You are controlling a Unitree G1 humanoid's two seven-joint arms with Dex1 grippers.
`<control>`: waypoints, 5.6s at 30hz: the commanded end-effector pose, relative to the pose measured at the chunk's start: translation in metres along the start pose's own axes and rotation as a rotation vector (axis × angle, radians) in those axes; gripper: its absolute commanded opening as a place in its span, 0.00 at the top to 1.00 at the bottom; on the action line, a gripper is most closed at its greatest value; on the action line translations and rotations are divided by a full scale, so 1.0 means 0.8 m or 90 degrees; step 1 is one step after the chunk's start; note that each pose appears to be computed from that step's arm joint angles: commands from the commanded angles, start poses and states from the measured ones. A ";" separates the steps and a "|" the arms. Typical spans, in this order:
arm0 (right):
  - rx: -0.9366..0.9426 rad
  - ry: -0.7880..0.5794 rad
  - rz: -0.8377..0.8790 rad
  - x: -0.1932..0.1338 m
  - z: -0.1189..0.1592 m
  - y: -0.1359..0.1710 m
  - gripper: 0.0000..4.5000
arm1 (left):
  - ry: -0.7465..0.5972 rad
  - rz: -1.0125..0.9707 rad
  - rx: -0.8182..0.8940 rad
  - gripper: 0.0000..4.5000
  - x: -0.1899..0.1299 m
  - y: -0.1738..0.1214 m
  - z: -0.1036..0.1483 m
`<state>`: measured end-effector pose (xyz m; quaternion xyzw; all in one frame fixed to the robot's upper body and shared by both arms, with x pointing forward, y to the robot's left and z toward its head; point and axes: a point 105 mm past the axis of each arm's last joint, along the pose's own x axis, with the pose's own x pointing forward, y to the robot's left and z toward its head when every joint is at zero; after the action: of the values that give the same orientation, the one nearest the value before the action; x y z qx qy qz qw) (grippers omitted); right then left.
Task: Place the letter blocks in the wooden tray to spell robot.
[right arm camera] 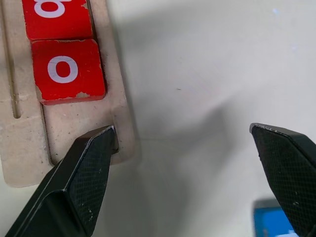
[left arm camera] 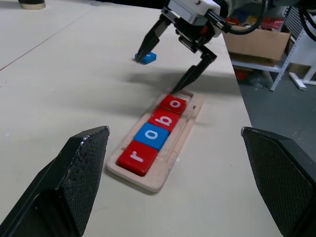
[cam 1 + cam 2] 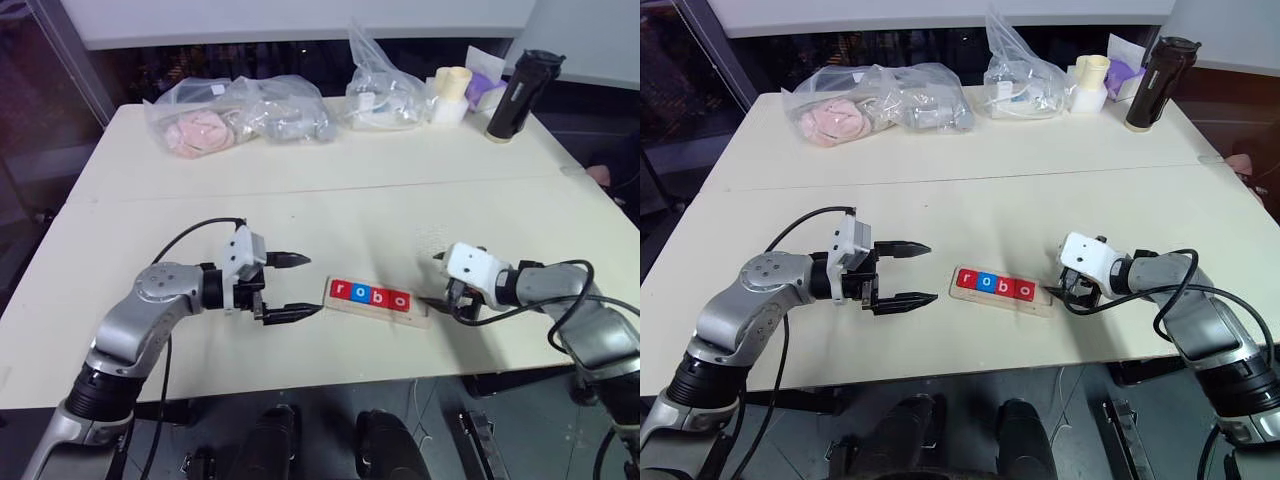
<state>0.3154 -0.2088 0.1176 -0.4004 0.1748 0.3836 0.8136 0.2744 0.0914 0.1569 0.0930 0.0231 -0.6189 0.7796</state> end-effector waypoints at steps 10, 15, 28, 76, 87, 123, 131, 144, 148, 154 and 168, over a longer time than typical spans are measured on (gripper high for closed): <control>-0.108 -0.006 0.011 -0.002 0.013 -0.028 0.00 | -0.019 -0.006 0.019 0.00 0.002 -0.003 0.011; -0.125 -0.009 -0.012 -0.013 0.021 -0.046 0.00 | -0.019 -0.008 0.018 0.00 0.003 -0.003 0.011; 0.104 -0.012 -0.219 -0.073 0.003 -0.091 0.00 | -0.023 -0.017 0.019 0.00 0.007 -0.001 0.012; 0.694 0.146 -0.273 -0.011 -0.028 0.073 0.74 | -0.027 -0.011 0.026 0.00 0.010 0.001 0.009; 0.562 0.140 -0.224 -0.020 -0.021 0.064 0.06 | -0.028 -0.008 0.026 0.00 0.010 0.002 0.010; 0.110 -0.002 0.185 -0.038 -0.061 0.001 0.70 | -0.026 0.011 0.036 0.00 0.005 0.004 0.013; 0.017 -0.061 0.228 -0.042 0.005 0.002 0.75 | -0.030 0.005 0.035 0.00 0.009 0.005 0.014; -0.009 -0.055 0.274 -0.017 0.013 0.015 0.75 | -0.030 0.013 0.034 0.00 0.007 0.005 0.015; -0.012 -0.052 0.273 -0.011 0.012 0.011 0.75 | -0.030 0.016 0.033 0.00 0.006 0.004 0.015; -0.009 -0.041 0.280 -0.006 0.006 0.009 0.75 | -0.032 0.017 0.032 0.00 0.008 0.003 0.015; -0.017 -0.043 0.293 0.001 0.013 0.008 0.75 | -0.032 0.022 0.031 0.00 0.008 0.002 0.014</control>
<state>0.3076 -0.2026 0.1125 -0.3398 0.2428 0.5715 0.7064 0.2801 0.0850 0.1553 0.0895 0.0136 -0.6068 0.7897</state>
